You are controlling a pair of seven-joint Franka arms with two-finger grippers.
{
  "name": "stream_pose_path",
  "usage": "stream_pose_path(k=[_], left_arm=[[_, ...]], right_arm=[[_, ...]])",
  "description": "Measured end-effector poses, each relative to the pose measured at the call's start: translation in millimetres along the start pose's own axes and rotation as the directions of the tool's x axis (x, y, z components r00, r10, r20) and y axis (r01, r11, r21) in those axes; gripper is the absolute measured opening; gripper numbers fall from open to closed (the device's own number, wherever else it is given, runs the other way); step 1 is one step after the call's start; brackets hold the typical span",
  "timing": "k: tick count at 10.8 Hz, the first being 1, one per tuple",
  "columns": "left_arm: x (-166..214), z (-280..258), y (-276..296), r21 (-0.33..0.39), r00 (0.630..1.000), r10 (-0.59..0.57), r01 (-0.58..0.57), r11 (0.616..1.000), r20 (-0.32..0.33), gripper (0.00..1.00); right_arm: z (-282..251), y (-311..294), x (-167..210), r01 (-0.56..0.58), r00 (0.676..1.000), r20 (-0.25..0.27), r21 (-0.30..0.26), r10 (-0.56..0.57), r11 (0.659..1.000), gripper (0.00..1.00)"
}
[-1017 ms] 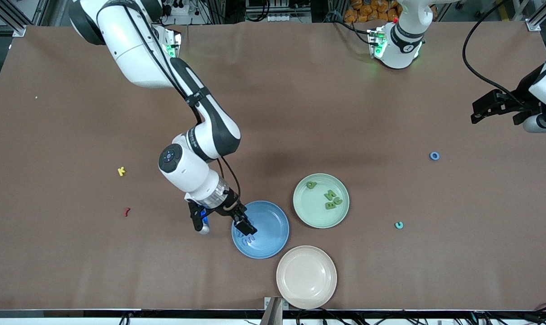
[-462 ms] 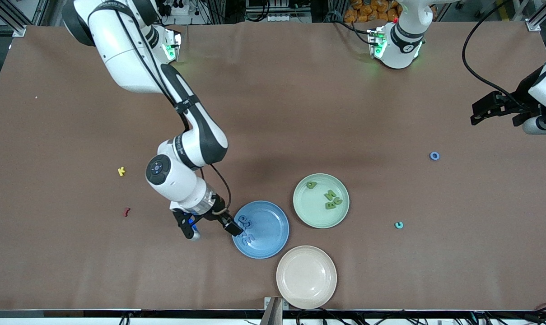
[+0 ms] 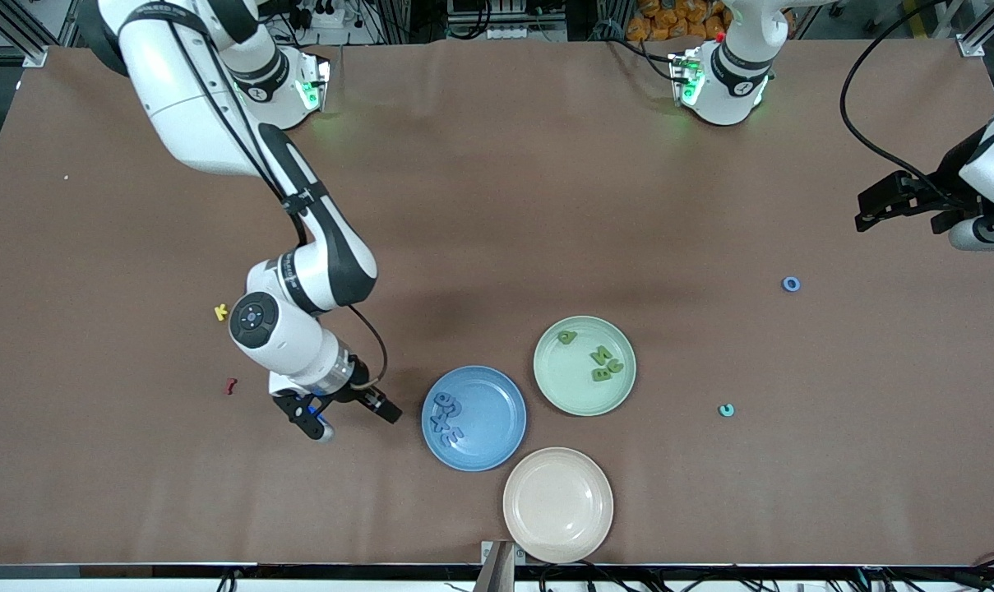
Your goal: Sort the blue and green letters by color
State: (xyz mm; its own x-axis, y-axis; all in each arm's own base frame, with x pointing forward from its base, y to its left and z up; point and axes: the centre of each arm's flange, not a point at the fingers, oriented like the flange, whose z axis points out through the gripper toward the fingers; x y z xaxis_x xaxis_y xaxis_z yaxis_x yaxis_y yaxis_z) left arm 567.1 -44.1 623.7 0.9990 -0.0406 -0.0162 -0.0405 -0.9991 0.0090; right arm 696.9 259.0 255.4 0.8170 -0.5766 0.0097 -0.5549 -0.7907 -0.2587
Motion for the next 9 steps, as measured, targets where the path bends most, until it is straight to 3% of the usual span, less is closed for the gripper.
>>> stream_pose_path(k=[2, 4, 9], left_arm=[[1, 1, 0, -0.001, 1.0, 0.0, 0.0, 1.0, -0.003, 1.0], [2, 1, 0, -0.005, 1.0, -0.001, 0.001, 1.0, -0.005, 1.0], [3, 3, 1, -0.024, 1.0, -0.002, 0.002, 1.0, -0.001, 1.0]], right_arm=[[2, 50, 4, 0.159, 0.987, -0.005, -0.124, -0.161, 0.979, 1.0], [-9, 97, 5, 0.268, 0.962, 0.013, -0.214, -0.272, 0.939, 1.0], [-80, 186, 3, 0.436, 0.9, 0.078, -0.226, -0.43, 0.871, 1.0]])
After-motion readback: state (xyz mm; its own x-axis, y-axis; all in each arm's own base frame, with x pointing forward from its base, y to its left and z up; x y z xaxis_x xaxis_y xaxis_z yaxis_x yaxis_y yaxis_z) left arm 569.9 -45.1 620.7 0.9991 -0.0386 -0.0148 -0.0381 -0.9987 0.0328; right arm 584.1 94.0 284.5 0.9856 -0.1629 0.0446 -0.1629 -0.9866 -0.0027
